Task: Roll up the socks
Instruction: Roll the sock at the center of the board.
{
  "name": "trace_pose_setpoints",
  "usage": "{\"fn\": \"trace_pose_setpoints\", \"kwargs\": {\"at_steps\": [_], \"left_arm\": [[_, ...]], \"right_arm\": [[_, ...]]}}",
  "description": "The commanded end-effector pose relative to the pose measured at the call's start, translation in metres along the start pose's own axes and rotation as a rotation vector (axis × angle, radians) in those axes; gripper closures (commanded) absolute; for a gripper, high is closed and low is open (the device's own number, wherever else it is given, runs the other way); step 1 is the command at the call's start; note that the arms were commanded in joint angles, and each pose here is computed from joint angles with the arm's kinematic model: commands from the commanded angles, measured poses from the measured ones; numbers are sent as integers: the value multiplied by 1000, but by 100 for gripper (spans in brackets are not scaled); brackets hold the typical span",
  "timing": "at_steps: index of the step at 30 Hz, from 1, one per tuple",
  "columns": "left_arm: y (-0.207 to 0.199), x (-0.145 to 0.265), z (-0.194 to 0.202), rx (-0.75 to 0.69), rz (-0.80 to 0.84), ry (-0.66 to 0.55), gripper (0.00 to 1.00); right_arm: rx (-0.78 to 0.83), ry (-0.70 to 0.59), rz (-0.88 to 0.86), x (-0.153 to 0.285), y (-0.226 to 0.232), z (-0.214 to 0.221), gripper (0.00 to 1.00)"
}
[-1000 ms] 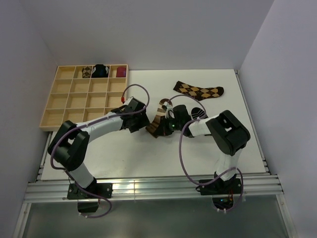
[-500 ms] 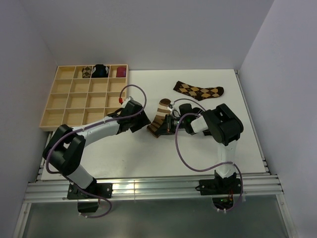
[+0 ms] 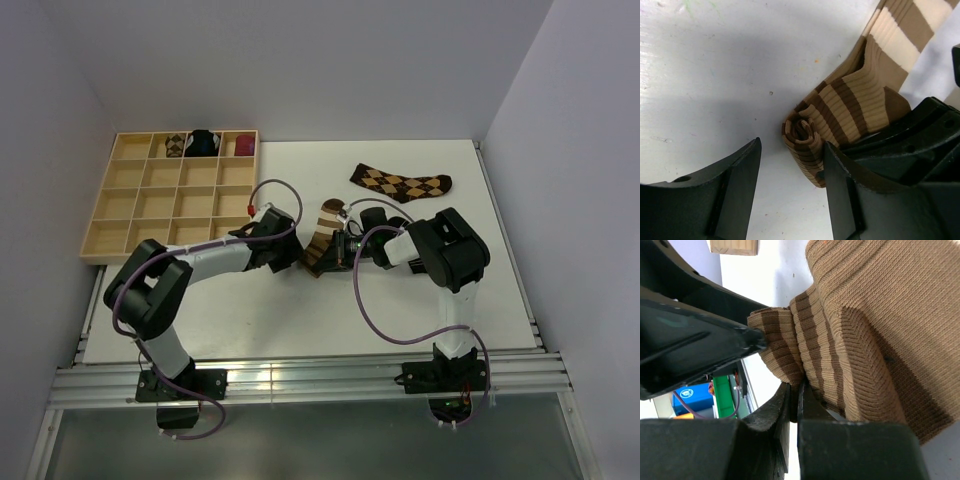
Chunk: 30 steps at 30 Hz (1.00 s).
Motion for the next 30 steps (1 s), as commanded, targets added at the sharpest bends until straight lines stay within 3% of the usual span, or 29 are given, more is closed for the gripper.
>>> {"fn": "trace_pose_setpoints", "kwargs": {"at_steps": [1, 15, 23, 27, 30], "left_arm": [[-6, -3, 0, 10, 8, -3, 43], [13, -17, 4, 12, -86, -7, 56], [19, -20, 10, -6, -114, 15, 73], [23, -18, 11, -22, -131, 21, 79], [27, -16, 15, -41, -159, 43, 92]], "right_arm": [[-48, -13, 84, -3, -24, 1, 100], [-2, -32, 108, 2, -19, -1, 98], [128, -67, 198, 7, -10, -3, 91], [203, -90, 249, 10, -2, -5, 78], [272, -120, 296, 14, 4, -7, 69]]}}
Point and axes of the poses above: each gripper's point midway between its finger pads, its own x axis back along the fingers, its own y axis along the line the jaws close on, z = x × y, the point moved 1 cm from there along x, back along the fingers, and after that the axes turned 5 degrees about -x, right-handed, at the moved point
